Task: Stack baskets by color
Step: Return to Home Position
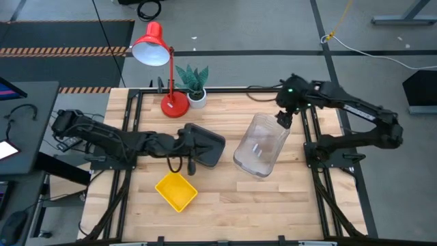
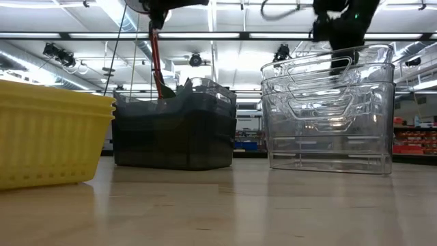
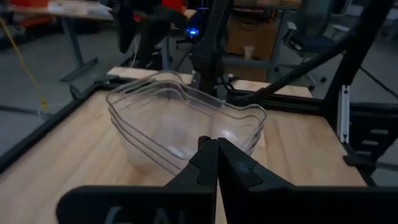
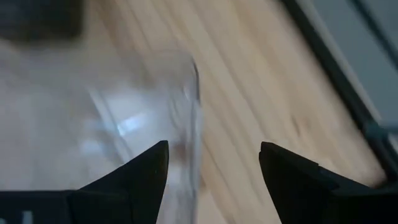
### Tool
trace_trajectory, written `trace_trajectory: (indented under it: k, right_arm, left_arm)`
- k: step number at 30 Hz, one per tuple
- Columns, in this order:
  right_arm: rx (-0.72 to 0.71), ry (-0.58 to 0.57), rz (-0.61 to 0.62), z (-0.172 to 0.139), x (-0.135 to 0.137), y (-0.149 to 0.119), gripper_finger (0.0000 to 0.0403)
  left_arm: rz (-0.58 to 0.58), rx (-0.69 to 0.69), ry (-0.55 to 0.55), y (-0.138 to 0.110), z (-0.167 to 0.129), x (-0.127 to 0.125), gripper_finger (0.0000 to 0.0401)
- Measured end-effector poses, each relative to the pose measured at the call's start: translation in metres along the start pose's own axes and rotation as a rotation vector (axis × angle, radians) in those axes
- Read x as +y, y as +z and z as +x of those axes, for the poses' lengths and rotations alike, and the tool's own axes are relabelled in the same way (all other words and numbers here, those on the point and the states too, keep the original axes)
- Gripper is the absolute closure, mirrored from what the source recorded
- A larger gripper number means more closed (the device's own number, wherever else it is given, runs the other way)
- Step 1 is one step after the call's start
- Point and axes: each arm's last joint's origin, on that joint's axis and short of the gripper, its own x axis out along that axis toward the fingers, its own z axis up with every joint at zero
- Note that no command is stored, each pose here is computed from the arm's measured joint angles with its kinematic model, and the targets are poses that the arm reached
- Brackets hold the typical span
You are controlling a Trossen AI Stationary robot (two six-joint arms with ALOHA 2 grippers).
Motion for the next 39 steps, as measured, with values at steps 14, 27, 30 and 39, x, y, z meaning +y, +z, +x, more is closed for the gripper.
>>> trace_trajectory:
  k: [14,27,30,39]
  right_arm:
    - [-0.664,0.179,0.039,-0.04,0.027,-0.034,0.0147]
    - [-0.827,0.231,0.003,-0.005,0.043,-0.068,0.0158]
    - [-0.871,0.233,0.004,-0.003,0.045,-0.076,0.0166]
    - [-0.973,0.317,-0.032,0.015,0.05,-0.096,0.0177]
  left_arm:
    - [0.051,-0.111,0.05,-0.035,-0.043,0.015,0.0394]
    - [-0.086,-0.282,0.15,-0.071,-0.096,0.064,0.0394]
    - [-0.104,-0.325,0.162,-0.077,-0.107,0.07,0.0394]
    - [-0.133,-0.427,0.158,-0.096,-0.133,0.081,0.0394]
